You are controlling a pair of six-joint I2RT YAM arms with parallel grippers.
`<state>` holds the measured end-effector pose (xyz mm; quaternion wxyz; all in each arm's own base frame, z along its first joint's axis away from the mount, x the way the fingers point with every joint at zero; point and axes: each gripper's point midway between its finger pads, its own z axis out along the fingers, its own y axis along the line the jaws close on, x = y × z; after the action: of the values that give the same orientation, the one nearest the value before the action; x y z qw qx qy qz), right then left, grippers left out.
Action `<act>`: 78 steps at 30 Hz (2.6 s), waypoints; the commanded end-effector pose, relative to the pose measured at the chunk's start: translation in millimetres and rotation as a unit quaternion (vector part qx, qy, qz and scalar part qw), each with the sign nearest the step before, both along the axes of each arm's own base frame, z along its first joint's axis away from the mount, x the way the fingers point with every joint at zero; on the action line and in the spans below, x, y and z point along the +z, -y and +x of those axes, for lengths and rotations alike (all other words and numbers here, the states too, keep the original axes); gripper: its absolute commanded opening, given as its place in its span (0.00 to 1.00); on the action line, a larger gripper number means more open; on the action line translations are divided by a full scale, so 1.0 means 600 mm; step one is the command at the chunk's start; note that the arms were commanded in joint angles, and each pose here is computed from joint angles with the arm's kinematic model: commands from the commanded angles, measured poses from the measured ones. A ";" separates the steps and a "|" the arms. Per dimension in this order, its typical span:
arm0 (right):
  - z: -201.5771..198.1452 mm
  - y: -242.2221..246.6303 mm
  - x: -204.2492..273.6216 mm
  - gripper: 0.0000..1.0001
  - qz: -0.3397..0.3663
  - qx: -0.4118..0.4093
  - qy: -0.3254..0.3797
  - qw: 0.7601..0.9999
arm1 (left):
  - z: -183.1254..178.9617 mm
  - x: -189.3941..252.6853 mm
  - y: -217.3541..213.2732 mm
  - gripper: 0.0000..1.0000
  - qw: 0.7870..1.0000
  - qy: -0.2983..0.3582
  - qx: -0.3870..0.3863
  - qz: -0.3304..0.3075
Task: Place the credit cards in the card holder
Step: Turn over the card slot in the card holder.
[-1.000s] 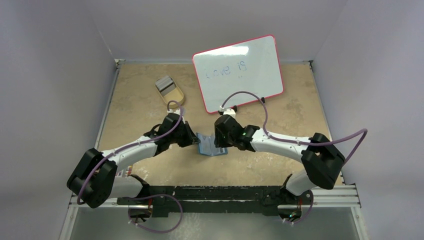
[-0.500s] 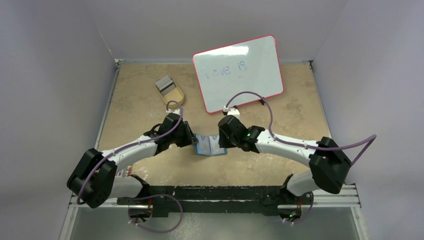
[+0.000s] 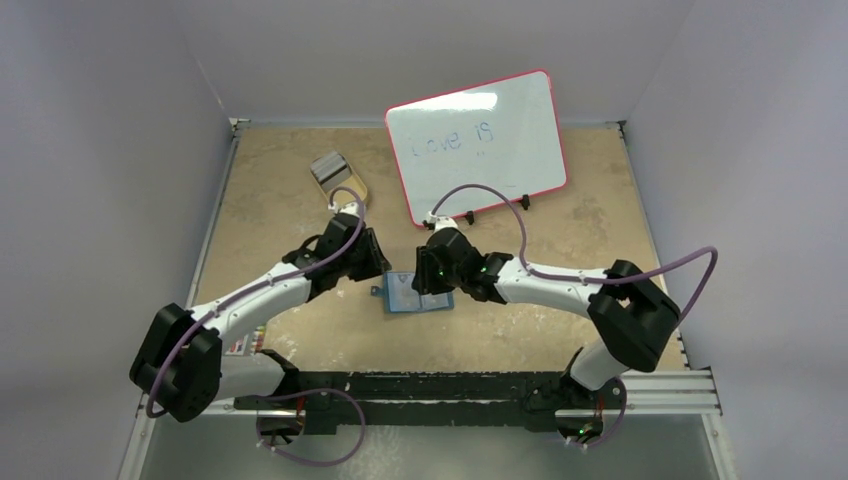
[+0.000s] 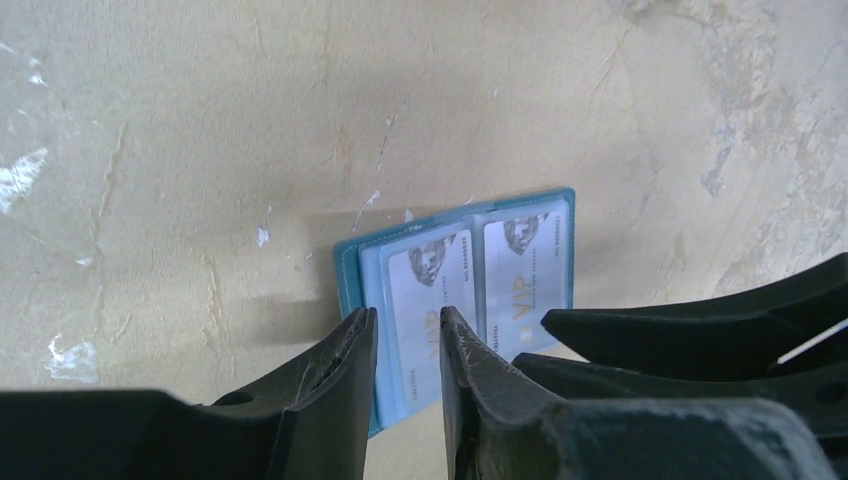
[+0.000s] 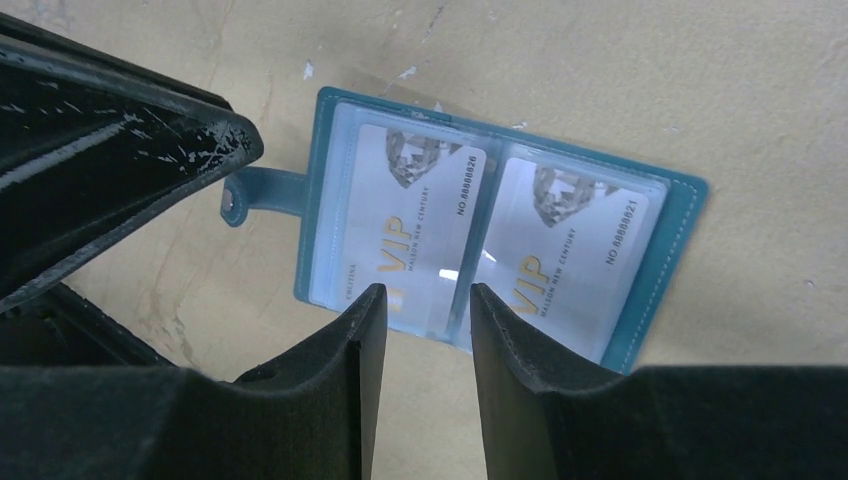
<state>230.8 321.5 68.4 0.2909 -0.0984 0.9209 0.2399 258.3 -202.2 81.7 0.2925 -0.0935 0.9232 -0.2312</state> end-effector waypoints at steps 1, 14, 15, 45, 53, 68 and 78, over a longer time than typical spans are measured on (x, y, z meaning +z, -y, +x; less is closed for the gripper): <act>0.011 -0.036 0.024 0.39 0.044 0.025 0.016 0.999 | 0.026 0.039 0.004 0.29 0.999 0.039 -0.007 0.010; 0.026 -0.007 -0.029 0.28 0.021 -0.002 -0.005 1.000 | -0.012 -0.036 0.015 0.45 0.999 -0.012 -0.029 -0.014; 0.028 -0.002 -0.036 0.26 0.018 -0.006 -0.007 1.000 | -0.015 -0.044 0.014 0.45 0.999 -0.017 -0.029 -0.012; 0.016 0.058 -0.113 0.15 0.010 -0.040 -0.055 0.998 | -0.018 -0.003 0.061 0.15 0.958 0.007 -0.034 -0.284; 0.016 0.056 -0.117 0.15 0.011 -0.038 -0.059 0.997 | -0.014 0.008 0.067 0.21 0.952 0.022 -0.042 -0.301; 0.014 0.056 -0.115 0.15 0.014 -0.038 -0.059 0.997 | -0.013 -0.009 0.083 0.12 0.958 0.018 -0.057 -0.279; 0.019 0.052 -0.072 0.23 0.028 -0.033 -0.042 0.998 | -0.008 -0.006 0.084 0.00 0.963 0.017 -0.061 -0.261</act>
<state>250.4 302.1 20.6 0.2705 -0.0432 0.9203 0.2794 243.6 -244.2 58.2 0.2319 -0.1344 0.8379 -0.4754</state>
